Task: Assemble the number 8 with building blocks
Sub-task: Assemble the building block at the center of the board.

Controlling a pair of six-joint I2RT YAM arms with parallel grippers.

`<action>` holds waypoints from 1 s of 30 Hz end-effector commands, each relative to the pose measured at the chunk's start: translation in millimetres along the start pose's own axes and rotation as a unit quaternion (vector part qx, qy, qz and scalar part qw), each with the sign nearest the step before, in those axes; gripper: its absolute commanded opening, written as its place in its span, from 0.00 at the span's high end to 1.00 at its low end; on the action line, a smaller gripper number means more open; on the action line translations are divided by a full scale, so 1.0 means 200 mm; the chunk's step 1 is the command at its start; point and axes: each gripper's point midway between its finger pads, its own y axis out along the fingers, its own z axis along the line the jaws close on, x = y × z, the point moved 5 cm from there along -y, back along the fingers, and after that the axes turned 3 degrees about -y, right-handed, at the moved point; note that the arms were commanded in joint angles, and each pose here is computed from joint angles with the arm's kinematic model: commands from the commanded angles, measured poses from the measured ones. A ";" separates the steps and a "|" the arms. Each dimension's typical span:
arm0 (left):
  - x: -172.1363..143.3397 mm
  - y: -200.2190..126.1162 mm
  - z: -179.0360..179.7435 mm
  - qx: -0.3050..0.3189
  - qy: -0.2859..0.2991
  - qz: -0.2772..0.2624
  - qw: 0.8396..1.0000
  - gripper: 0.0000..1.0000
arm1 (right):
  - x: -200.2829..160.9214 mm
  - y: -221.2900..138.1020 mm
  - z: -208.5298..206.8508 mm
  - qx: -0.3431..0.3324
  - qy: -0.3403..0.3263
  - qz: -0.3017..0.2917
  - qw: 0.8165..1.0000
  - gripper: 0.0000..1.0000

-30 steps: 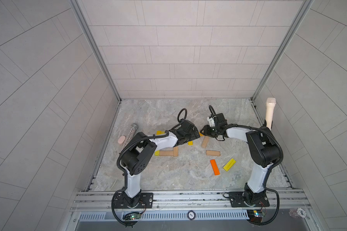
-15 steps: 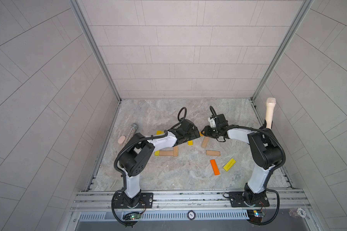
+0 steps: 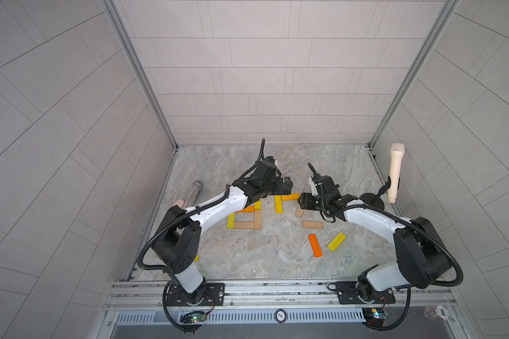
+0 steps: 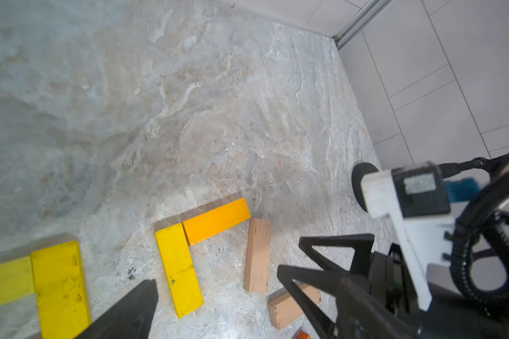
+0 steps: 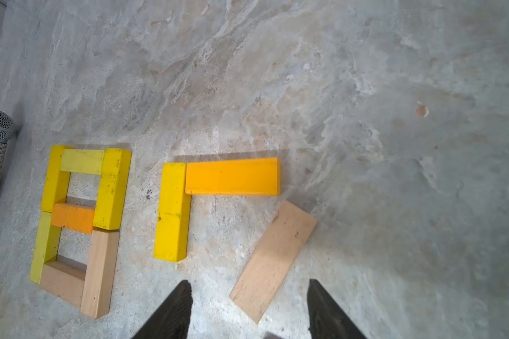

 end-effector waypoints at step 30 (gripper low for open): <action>0.26 -0.26 0.09 -0.032 0.044 -0.021 0.998 0.00 | -0.22 0.09 0.02 -0.085 0.007 0.007 0.996 0.33</action>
